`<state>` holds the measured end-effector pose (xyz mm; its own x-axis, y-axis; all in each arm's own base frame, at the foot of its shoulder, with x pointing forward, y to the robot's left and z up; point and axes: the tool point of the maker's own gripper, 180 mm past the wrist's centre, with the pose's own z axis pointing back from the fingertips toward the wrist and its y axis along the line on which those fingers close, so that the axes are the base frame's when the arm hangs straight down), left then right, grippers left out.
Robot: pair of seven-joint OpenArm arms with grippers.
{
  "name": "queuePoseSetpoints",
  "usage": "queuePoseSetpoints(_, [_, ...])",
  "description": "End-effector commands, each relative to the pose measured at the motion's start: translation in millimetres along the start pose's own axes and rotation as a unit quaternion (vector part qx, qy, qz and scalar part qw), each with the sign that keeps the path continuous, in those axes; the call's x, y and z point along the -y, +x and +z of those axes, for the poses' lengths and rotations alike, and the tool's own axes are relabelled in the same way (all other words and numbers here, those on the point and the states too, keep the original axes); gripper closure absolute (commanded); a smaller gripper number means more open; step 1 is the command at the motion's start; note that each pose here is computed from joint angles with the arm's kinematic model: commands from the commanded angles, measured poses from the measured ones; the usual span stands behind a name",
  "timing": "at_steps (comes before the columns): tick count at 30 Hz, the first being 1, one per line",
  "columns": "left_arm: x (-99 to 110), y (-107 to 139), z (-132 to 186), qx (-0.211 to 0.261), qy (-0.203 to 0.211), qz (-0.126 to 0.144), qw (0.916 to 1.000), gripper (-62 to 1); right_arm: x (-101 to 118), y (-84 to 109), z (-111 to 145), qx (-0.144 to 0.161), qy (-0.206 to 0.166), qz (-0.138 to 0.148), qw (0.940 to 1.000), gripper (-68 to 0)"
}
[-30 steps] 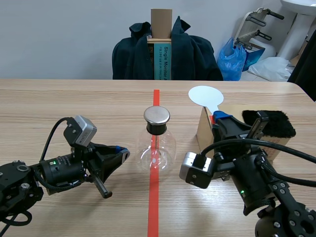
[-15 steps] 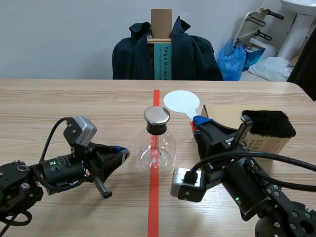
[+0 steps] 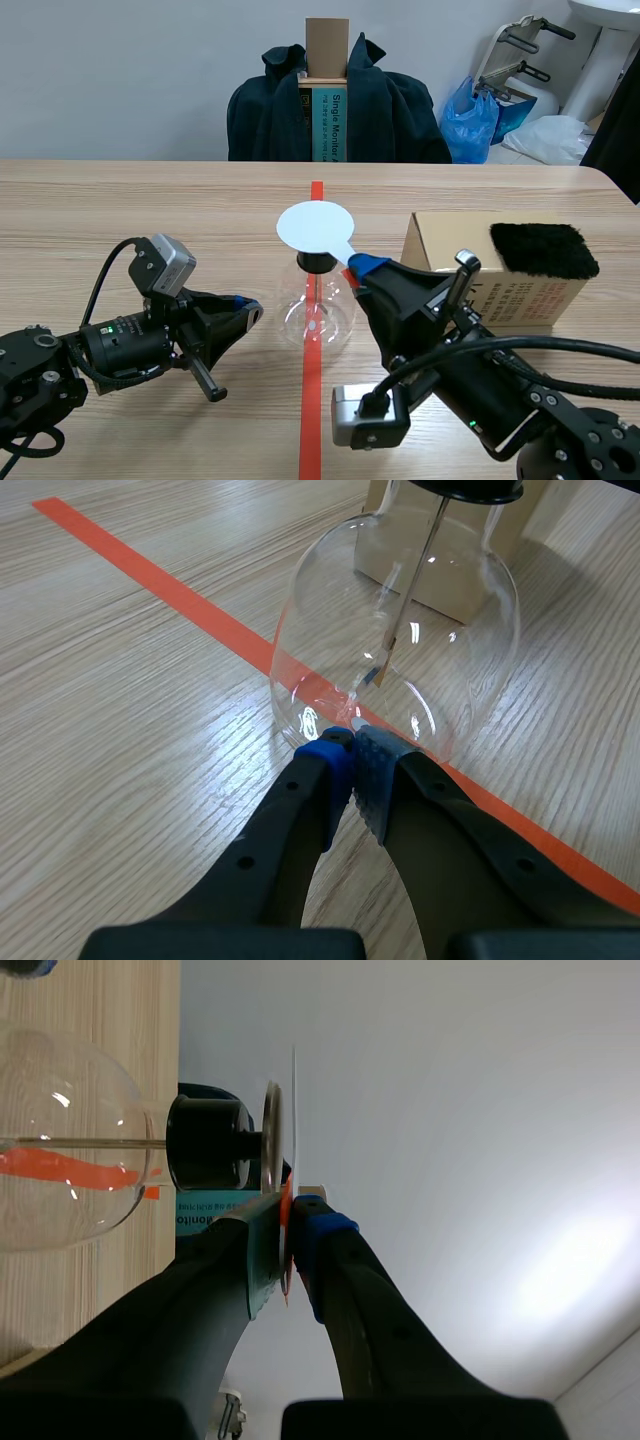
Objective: Do the electroscope experiment.
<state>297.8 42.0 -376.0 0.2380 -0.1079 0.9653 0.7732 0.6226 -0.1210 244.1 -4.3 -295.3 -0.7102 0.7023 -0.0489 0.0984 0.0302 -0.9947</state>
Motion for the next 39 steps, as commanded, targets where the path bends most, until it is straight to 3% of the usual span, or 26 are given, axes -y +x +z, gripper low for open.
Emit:
queuePoseSetpoints(1, [0.3,14.2,-3.1,0.023,-0.003,-0.003,0.9997,-3.2,14.8,-2.4,-5.4,0.004,-0.024,0.010,0.9996,-0.8])
queuePoseSetpoints(17, [0.3,14.2,-3.1,0.023,-0.003,-0.003,0.9997,-3.2,15.4,-0.6,-6.4,0.006,-0.026,0.009,0.9996,-0.8])
queuePoseSetpoints(21, [0.9,13.3,-2.8,0.022,-0.003,-0.002,0.9997,-3.2,15.4,-6.0,-6.3,-0.009,-0.026,0.008,0.9996,-0.8])
queuePoseSetpoints(25, [0.9,13.1,-2.7,0.022,-0.003,-0.002,0.9997,-3.2,15.6,-17.1,-5.8,-0.040,-0.027,0.007,0.9988,-0.8])
queuePoseSetpoints(29, [1.1,13.1,-2.8,0.022,-0.003,-0.002,0.9997,-3.2,15.8,-35.3,-3.3,-0.090,-0.027,0.006,0.9955,-0.8])
queuePoseSetpoints(39, [1.1,13.1,-2.8,0.022,-0.003,-0.002,0.9997,-3.2,19.1,-85.3,12.4,-0.211,-0.029,0.014,0.9769,-0.8])
